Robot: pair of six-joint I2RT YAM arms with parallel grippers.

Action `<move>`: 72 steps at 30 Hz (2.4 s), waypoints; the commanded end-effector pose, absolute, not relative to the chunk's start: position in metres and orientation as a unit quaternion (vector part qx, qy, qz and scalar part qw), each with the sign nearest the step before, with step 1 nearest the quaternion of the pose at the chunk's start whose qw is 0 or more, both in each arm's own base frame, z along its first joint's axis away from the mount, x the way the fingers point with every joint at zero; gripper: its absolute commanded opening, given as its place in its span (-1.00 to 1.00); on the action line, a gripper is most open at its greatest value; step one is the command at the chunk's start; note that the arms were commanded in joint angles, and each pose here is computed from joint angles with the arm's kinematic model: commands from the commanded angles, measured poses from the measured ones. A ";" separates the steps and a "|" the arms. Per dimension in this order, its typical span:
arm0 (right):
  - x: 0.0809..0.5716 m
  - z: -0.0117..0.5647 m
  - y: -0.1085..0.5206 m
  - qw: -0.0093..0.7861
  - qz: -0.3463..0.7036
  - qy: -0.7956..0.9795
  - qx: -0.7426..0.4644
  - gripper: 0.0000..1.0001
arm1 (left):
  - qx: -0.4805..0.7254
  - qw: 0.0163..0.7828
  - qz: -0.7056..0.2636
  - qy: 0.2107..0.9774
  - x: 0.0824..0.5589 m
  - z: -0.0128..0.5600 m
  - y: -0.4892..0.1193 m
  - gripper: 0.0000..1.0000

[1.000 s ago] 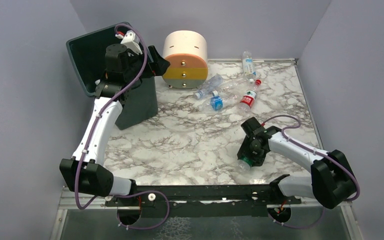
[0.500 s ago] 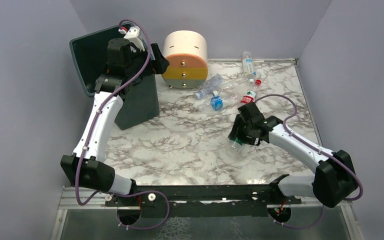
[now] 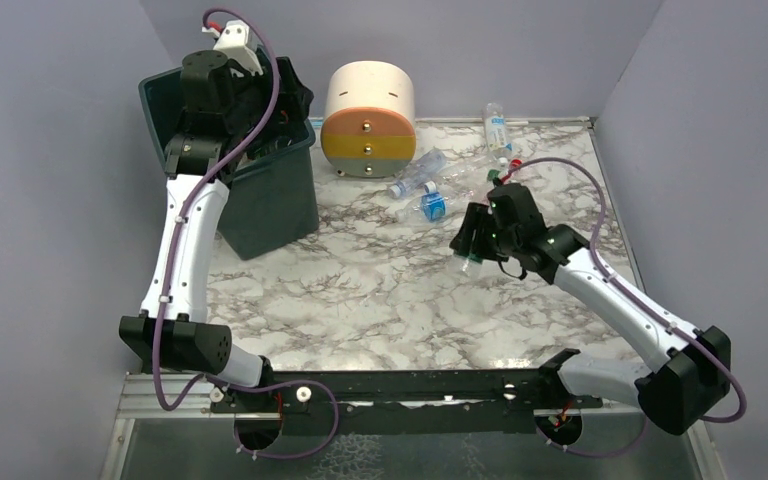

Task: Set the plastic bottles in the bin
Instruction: Pick up the plastic bottle at the center of the board.

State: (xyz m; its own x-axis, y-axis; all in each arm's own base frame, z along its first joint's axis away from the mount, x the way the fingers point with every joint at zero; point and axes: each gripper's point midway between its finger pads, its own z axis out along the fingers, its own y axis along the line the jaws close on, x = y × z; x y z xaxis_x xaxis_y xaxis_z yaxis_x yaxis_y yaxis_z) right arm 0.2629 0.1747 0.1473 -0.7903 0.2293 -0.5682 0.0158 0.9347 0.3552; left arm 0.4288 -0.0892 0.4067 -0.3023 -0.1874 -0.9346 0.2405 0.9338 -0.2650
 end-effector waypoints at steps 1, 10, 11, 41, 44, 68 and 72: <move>0.283 0.211 0.195 0.402 0.220 0.889 -0.005 0.08 | 0.056 0.606 -0.232 0.759 0.408 0.444 -0.108 0.98; 0.291 0.304 0.220 0.531 0.296 0.787 -0.110 0.11 | 0.112 0.600 -0.324 0.723 0.370 0.483 -0.139 0.98; 0.290 0.314 0.224 0.541 0.305 0.774 -0.122 0.12 | 0.124 0.596 -0.337 0.718 0.365 0.487 -0.144 0.98; 0.263 0.434 0.383 0.657 0.349 0.598 -0.299 0.17 | 0.266 0.596 -0.460 0.602 0.285 0.529 -0.186 0.98; 0.263 0.438 0.397 0.653 0.360 0.593 -0.305 0.17 | 0.272 0.593 -0.461 0.601 0.283 0.526 -0.187 0.98; 0.247 0.445 0.458 0.633 0.374 0.573 -0.361 0.17 | 0.292 0.577 -0.463 0.607 0.278 0.509 -0.191 0.98; 0.242 0.444 0.466 0.628 0.372 0.571 -0.376 0.17 | 0.291 0.574 -0.459 0.613 0.281 0.505 -0.191 0.98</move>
